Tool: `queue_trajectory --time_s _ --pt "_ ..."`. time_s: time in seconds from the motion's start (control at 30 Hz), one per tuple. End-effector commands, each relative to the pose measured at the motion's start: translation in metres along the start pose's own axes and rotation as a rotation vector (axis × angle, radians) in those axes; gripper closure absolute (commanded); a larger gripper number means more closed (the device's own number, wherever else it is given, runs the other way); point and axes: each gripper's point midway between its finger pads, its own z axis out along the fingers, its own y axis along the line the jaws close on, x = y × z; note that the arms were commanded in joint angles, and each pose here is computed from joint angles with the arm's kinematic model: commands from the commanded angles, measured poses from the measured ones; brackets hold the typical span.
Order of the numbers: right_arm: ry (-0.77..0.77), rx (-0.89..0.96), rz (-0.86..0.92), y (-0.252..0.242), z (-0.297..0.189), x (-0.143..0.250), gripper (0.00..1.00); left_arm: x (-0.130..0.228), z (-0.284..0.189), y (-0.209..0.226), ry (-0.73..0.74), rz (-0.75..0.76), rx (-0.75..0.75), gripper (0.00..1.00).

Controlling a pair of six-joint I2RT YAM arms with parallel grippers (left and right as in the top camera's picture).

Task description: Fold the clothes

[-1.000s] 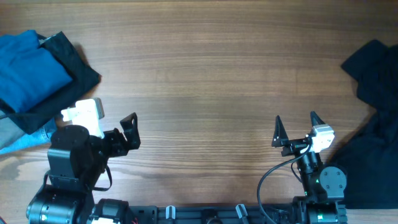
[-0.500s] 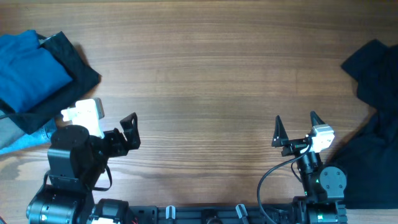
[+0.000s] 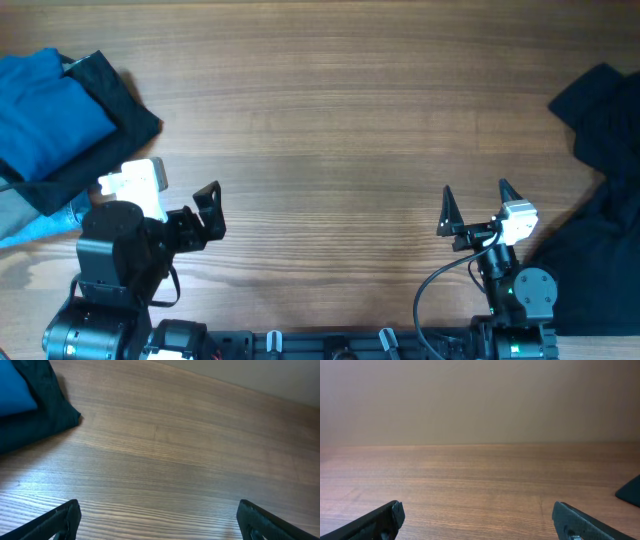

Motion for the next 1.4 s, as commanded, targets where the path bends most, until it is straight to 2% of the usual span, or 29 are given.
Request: queue_trajectory --time_s 0.0,0.13,0.3,0.6,0.8,1.1,1.37 --pt "-0.021 -0.002 0.004 0.001 -0.001 -0.005 0.00 0.015 -0.001 0.009 0.040 -0.012 -0.034 0.00" --pt "-0.021 -0.002 0.004 0.001 -0.001 -0.005 0.00 0.031 0.011 0.025 0.025 -0.076 -0.041 0.00" --pt "-0.021 -0.002 0.004 0.001 -0.001 -0.005 0.00 0.038 0.036 0.033 -0.126 -0.116 0.040 0.00" --pt "-0.021 -0.002 0.005 0.001 -0.001 -0.005 0.00 0.041 0.063 0.030 -0.482 -0.036 0.191 0.00" --pt "-0.021 -0.002 0.004 0.001 -0.001 -0.005 0.00 0.037 0.059 0.039 -0.598 0.005 0.152 0.00" --pt "-0.021 -0.002 0.004 0.001 -0.001 -0.005 0.00 0.050 0.072 0.071 -0.575 -0.017 -0.017 0.00" --pt "-0.021 -0.002 0.004 0.001 -0.001 -0.005 0.00 0.052 0.073 0.060 -0.566 0.042 0.012 0.00"
